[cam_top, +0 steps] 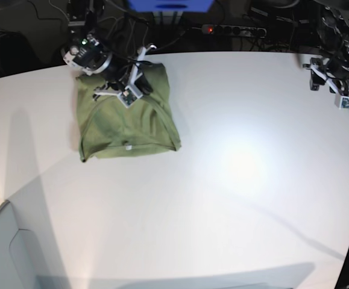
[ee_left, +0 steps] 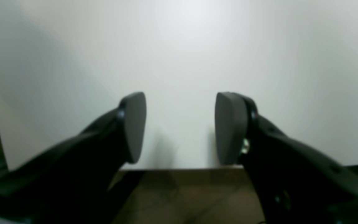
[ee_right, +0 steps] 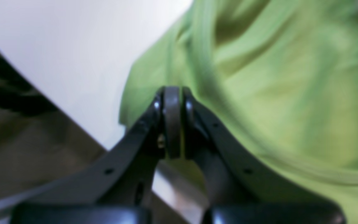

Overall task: Fold the T-shirt properly
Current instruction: 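Press and smooth the bundle's top with the right gripper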

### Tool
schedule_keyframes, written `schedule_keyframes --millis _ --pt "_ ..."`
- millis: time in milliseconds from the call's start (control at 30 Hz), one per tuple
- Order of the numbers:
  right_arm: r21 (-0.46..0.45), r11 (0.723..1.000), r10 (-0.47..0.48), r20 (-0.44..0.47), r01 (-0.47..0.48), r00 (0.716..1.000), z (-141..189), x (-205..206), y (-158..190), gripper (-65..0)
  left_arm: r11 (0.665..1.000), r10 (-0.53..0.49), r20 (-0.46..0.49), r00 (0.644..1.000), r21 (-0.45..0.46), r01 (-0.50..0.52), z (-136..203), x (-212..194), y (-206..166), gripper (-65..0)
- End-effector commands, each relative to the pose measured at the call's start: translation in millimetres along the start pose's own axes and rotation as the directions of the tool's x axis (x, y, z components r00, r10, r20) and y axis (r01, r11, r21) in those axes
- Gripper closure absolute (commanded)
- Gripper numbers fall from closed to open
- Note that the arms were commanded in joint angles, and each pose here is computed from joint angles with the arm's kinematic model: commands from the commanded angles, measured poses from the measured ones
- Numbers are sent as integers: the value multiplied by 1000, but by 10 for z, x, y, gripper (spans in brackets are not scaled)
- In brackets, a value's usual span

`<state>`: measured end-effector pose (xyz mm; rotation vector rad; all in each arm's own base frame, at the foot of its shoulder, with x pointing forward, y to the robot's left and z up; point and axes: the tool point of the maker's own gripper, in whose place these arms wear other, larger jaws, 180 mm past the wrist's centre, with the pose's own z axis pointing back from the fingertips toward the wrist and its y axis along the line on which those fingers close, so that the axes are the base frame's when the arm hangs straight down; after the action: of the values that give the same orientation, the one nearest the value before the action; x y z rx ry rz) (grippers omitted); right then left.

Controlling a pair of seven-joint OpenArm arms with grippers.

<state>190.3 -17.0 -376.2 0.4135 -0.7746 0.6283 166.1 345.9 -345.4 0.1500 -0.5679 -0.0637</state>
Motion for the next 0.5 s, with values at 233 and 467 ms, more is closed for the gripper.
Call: schedule_keyframes --millis 233,467 --pt "51 993 95 182 -106 979 -72 689 160 -2 996 79 22 997 42 -80 124 -126 81 -340" --pt "143 987 59 134 -78 989 -569 608 97 -2 988 142 -34 989 60 -139 210 -482 54 -340"
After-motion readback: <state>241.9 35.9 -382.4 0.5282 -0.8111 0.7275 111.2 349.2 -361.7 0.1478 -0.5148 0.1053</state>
